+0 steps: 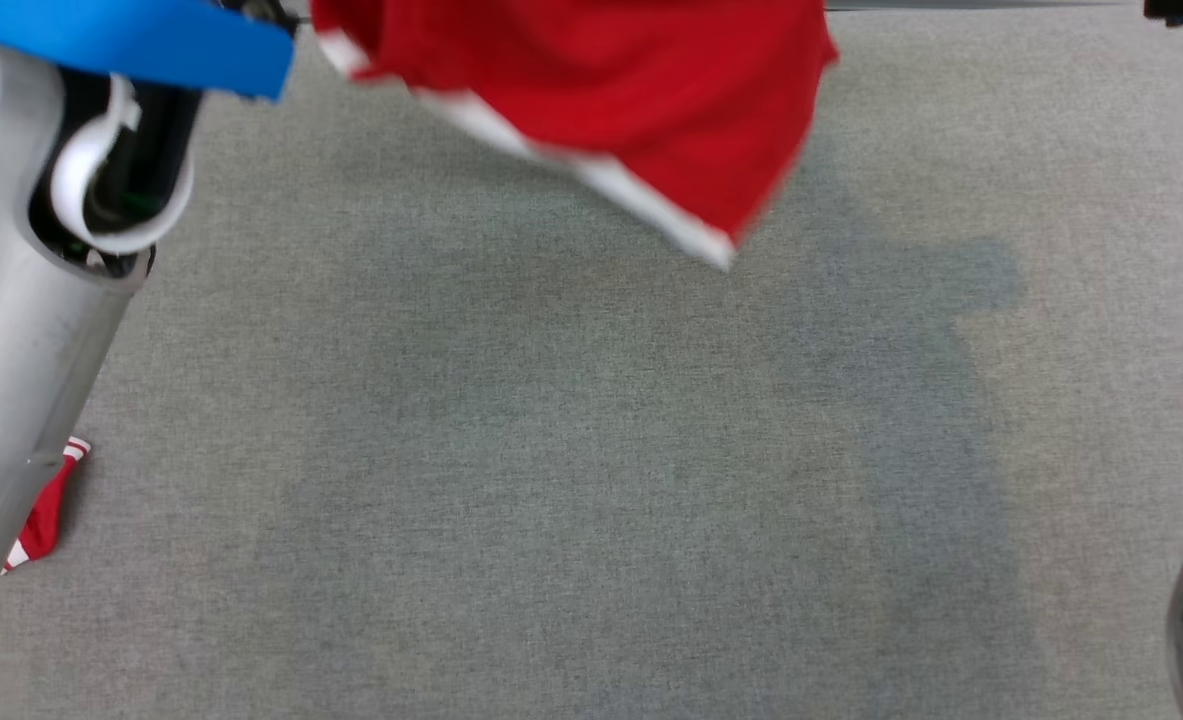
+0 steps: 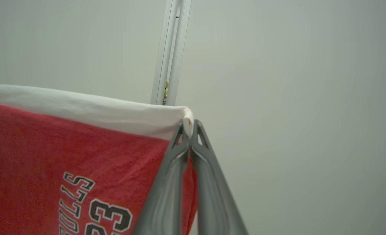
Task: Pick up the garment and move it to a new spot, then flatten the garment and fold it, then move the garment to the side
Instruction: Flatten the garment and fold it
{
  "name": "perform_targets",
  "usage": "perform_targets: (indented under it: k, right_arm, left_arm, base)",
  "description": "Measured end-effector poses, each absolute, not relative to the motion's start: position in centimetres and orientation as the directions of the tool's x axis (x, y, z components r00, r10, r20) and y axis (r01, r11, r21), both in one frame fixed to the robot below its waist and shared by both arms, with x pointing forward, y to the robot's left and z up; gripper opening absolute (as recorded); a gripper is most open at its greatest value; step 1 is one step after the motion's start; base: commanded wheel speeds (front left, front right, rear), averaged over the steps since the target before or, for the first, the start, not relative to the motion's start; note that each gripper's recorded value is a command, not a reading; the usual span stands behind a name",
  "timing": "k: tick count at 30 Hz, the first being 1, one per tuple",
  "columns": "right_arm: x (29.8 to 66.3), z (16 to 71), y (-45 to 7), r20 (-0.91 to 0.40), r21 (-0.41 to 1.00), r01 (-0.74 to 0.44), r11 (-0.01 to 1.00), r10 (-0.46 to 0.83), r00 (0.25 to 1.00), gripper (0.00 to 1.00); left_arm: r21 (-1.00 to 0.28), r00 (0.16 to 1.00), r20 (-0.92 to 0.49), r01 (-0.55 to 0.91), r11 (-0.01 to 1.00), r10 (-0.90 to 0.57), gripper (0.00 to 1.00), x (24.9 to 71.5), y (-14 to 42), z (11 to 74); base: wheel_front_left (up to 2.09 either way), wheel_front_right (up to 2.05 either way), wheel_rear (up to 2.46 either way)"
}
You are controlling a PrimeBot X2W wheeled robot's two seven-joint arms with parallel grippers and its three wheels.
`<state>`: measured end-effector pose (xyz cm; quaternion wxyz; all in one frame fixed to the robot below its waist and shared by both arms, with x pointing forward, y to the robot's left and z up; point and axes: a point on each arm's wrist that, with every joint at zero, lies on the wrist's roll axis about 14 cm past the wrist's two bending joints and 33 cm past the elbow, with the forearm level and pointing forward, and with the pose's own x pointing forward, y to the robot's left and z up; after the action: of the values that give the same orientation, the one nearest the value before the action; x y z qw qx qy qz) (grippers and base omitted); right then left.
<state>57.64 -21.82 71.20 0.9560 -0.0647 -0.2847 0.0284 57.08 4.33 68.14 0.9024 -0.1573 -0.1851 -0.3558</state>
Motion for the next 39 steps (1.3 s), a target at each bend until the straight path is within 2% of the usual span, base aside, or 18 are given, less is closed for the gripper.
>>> perform_targets:
  k: [5, 7, 10, 14, 18, 23, 27, 33, 39]
  right_arm:
    - [56.5, 72.6, -20.8, 0.584, -0.127, -0.024, 0.992, 0.094, 0.806, 0.00]
    - [55.5, 71.1, -21.4, 0.561, -0.109, -0.019, 0.994, 0.077, 0.825, 0.00]
    - [54.0, 66.6, -21.7, 0.474, -0.074, -0.028, 0.997, 0.060, 0.879, 0.00]
    - [51.2, 59.1, -21.4, 0.303, -0.013, -0.048, 0.999, 0.049, 0.952, 0.00]
    - [47.5, 52.8, -21.9, 0.140, 0.060, -0.017, 0.998, 0.008, 0.990, 0.00]
    - [42.5, 47.9, -21.8, 0.001, 0.121, 0.023, 0.992, -0.024, 1.000, 0.00]
    - [39.3, 46.3, -22.0, -0.051, 0.144, 0.053, 0.988, -0.046, 0.998, 0.00]
    - [36.2, 46.1, -22.4, -0.059, 0.147, 0.070, 0.987, -0.062, 0.996, 0.00]
    - [36.0, 47.9, -22.9, -0.004, 0.105, 0.056, 0.993, -0.056, 0.998, 0.00]
  left_arm:
    - [-0.179, 0.679, 0.476, 0.697, 0.694, -0.559, 0.00, 56.5, 4.2, 68.4]
    - [-0.215, 0.704, 0.455, 0.682, 0.699, -0.546, 0.00, 56.0, 4.5, 67.0]
    - [-0.300, 0.765, 0.377, 0.634, 0.713, -0.523, 0.00, 54.7, 5.3, 62.9]
    - [-0.441, 0.849, 0.183, 0.521, 0.731, -0.495, 0.00, 51.3, 6.1, 54.4]
    - [-0.535, 0.871, -0.001, 0.415, 0.736, -0.491, 0.00, 45.7, 5.7, 47.5]
    - [-0.613, 0.895, -0.100, 0.288, 0.736, -0.434, 0.00, 40.5, 6.3, 44.4]
    - [-0.634, 0.892, -0.161, 0.235, 0.736, -0.423, 0.00, 36.6, 6.1, 42.6]
    - [-0.634, 0.900, -0.152, 0.228, 0.739, -0.408, 0.00, 34.0, 6.2, 43.0]
    - [-0.617, 0.904, -0.114, 0.261, 0.743, -0.412, 0.00, 32.9, 6.3, 44.2]
  base:
    - [0.00, 0.00, 0.00]
    - [0.00, 0.00, 0.00]
    - [0.00, 0.00, 0.00]
    - [0.00, 0.00, 0.00]
    - [0.00, 0.00, 0.00]
    - [0.00, 0.00, 0.00]
    - [0.00, 0.00, 0.00]
    - [0.00, 0.00, 0.00]
    - [0.00, 0.00, 0.00]
